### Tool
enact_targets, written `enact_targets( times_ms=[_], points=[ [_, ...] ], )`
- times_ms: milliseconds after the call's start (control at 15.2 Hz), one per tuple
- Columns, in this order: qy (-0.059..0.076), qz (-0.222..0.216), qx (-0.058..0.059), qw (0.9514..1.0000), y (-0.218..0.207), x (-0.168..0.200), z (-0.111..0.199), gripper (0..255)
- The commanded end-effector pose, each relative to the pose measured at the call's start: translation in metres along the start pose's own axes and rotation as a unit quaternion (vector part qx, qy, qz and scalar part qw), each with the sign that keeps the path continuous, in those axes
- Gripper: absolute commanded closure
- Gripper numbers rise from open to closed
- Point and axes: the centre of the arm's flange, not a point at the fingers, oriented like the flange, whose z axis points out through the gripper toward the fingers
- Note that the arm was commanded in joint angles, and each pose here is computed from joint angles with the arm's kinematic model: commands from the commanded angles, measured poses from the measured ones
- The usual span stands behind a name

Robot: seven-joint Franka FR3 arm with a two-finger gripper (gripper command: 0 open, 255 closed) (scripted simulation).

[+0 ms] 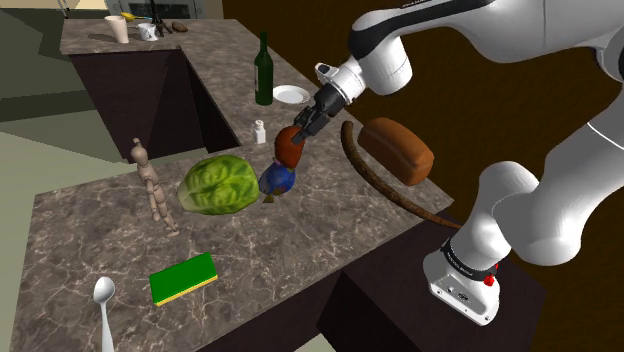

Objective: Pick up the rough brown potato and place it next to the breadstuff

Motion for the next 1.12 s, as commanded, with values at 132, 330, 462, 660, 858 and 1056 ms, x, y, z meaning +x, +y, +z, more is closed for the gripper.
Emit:
enact_targets(
  times_ms=[132,330,462,660,858,1056],
  points=[
    [0.0,-0.001,0.001,1.0,0.031,-0.012,-0.039,255],
    [0.0,-0.001,0.001,1.0,0.056,-0.023,-0.068,255],
    [0.0,-0.001,0.001,1.0,0.073,-0.031,-0.087,255],
    [0.0,-0.001,0.001,1.0,0.098,-0.042,-0.115,255],
    [0.0,-0.001,0.001,1.0,0.123,-0.053,-0.144,255],
    [0.0,-0.001,0.001,1.0,0.148,-0.064,-0.172,255]
  ],
)
